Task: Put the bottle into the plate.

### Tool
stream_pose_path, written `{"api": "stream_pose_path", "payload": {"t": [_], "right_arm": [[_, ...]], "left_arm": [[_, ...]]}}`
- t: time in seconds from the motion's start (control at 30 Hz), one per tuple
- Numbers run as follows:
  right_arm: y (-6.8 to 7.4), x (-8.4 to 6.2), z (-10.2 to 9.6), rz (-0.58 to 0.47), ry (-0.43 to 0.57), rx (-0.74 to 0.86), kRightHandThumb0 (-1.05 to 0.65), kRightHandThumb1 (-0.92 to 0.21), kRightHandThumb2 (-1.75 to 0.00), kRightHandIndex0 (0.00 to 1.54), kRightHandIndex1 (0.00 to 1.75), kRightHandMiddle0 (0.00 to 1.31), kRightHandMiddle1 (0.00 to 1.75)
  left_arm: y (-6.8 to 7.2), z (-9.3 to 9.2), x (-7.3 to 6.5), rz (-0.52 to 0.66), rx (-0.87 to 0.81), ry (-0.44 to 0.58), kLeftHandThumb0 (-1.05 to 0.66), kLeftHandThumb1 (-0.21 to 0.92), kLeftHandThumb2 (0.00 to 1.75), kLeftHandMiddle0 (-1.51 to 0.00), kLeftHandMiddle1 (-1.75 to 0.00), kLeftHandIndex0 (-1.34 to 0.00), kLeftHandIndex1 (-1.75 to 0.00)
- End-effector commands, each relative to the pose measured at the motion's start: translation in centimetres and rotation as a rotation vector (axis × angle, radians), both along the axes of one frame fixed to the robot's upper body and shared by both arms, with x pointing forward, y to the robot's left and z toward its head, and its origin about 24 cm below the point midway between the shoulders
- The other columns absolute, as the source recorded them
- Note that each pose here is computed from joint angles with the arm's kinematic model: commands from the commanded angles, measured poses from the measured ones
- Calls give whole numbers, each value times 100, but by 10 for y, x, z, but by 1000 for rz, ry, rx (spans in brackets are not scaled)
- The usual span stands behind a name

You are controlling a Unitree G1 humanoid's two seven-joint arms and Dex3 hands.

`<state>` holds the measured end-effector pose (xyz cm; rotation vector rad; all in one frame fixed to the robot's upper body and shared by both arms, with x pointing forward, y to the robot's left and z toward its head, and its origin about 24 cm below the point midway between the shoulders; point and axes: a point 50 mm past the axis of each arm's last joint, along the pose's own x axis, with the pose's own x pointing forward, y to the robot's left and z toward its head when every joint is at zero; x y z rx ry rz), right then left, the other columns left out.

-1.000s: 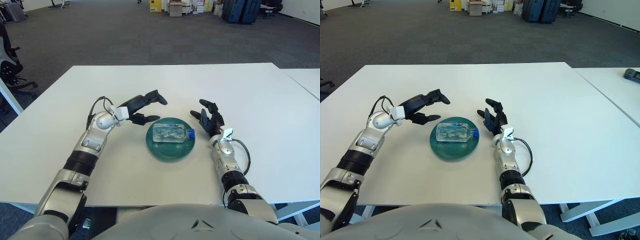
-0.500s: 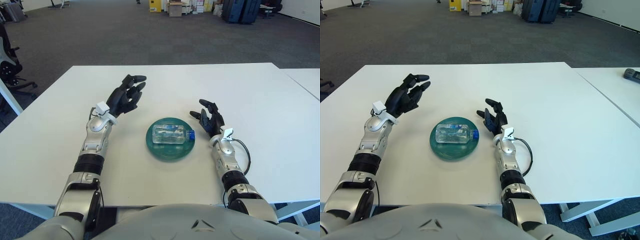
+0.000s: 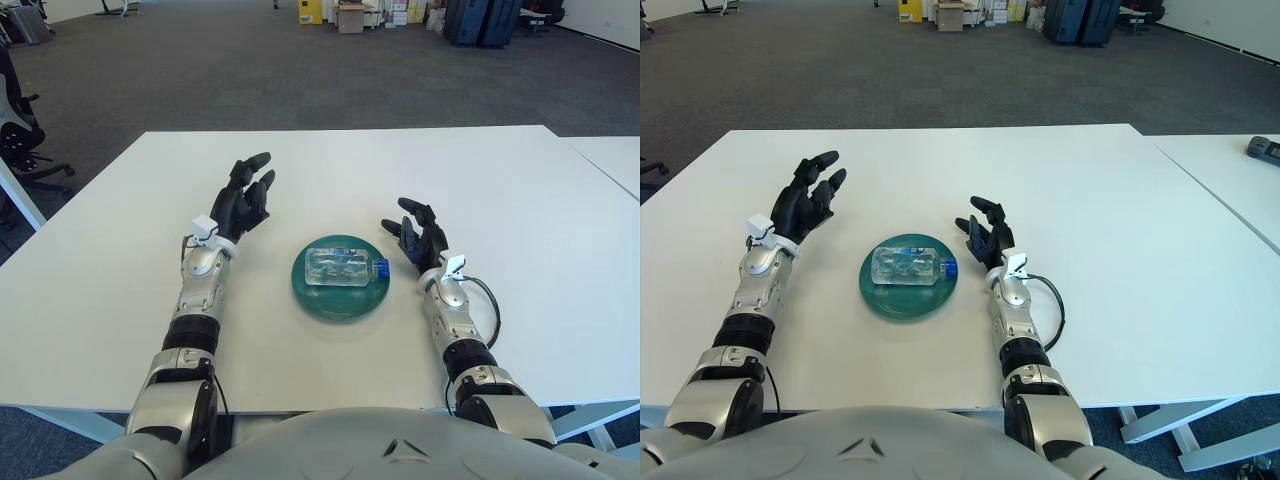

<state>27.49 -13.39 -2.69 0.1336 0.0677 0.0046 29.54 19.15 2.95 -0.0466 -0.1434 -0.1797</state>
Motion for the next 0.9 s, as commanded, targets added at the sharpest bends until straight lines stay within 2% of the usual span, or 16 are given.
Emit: {"api": "stream_pose_path", "payload": {"t": [0.0,0.23,0.43,0.8,0.87], "right_arm": [[-6,-9,-16,-19,95,18,-66,-92,-77,52,29,9,91],[-9,-8,-16,-27,102,37,-67,-92,-79,51,22,7,89],[-9,-8,-15,-37,105,50,-67,-92,-80,48,18,5,88],[-10,-8,-13,-58,96,57,-67,-92,-83,42,9,1,86],[-10,-8,-13,-66,91,60,-67,-92,-84,41,9,1,85]], "left_arm": [[6,-2,-1,28,-16,-3,-80,92,93,-28,0,0,-63],[5,-12,-7,37,-4,22,-81,92,97,-26,0,0,-59],[4,-19,-10,32,12,55,-82,92,101,-22,0,0,-49],[-1,-35,-16,-5,105,126,-87,92,102,-8,0,0,-16],[-1,-44,-20,-10,119,153,-88,92,103,-7,0,0,-12]]}}
